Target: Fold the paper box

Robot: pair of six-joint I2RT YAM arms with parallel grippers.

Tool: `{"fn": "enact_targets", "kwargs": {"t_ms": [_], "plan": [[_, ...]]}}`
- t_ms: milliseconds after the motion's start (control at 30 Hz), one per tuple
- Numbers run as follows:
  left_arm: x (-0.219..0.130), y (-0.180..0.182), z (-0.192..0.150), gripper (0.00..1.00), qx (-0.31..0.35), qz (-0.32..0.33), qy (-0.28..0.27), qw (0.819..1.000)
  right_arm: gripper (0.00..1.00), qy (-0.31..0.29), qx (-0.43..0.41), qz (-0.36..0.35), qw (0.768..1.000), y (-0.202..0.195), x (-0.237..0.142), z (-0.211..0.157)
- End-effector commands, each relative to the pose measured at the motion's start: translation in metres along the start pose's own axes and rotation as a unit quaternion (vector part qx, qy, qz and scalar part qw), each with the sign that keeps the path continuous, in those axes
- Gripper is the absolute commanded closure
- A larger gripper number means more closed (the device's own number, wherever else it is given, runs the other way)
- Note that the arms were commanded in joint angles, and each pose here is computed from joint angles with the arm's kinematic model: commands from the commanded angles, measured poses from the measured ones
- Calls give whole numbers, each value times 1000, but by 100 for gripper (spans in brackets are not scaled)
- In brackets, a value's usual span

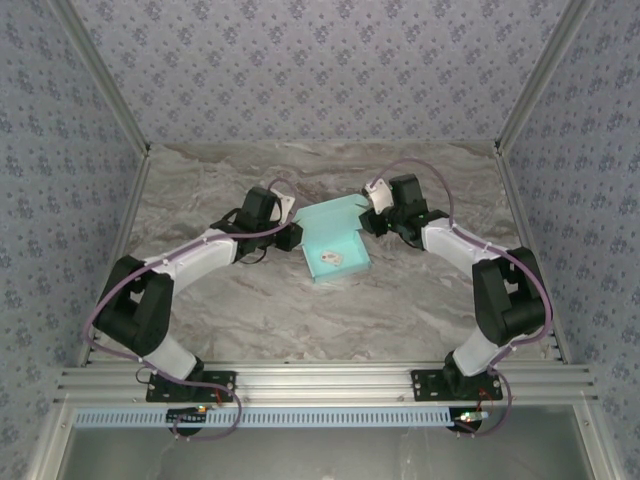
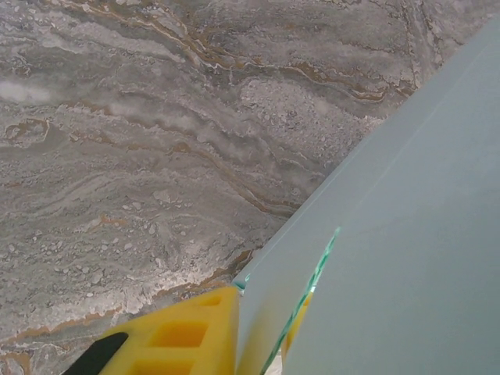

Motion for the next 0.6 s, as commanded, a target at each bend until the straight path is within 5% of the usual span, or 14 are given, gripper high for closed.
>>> {"fn": "enact_targets", "kwargs": {"t_ms": [0, 567], "plan": [[-1, 0, 14, 82, -1, -4, -19, 1000, 77, 1, 16, -3, 1000, 3, -2, 4], [-1, -1, 16, 91, 21, 45, -9, 999, 79, -10, 6, 28, 1000, 31, -21, -11]]}}
Point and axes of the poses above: each hand's point on the last joint's axis, 136 mm out from that joint toward the fingers, its own x axis out along the fingers, its own y axis along the line the jaws close on, z = x × y, the point moved 8 cm from there along -x, back along the fingers, and after that the axes turned 9 degrees about x, right-handed, at the moved point
